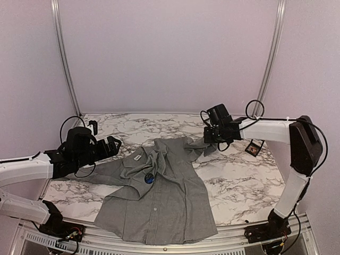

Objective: Remove the brooch from the garment
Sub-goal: Adjust the crumpled clothing at the center of the board.

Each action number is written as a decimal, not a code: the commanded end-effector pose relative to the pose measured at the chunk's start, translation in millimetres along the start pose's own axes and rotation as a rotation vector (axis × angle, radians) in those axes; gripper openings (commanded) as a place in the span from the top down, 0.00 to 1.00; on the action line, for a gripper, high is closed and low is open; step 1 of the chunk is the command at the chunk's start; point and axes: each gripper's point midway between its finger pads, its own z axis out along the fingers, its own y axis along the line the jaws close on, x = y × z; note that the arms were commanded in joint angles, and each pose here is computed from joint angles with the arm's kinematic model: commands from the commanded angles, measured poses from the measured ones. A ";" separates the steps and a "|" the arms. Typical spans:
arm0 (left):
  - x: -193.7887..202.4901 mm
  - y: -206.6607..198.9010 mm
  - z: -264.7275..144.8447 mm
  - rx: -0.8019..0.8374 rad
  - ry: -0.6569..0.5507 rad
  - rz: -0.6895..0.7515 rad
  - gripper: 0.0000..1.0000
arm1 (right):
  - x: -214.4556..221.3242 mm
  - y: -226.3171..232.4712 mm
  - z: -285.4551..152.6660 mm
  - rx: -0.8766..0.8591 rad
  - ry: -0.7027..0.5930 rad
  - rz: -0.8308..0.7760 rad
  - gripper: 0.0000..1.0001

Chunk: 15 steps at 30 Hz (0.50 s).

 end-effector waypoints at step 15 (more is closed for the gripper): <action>22.2 -13.7 21.5 0.102 0.097 -0.054 0.01 | 99.4 39.3 -95.6 -0.299 0.145 0.008 0.63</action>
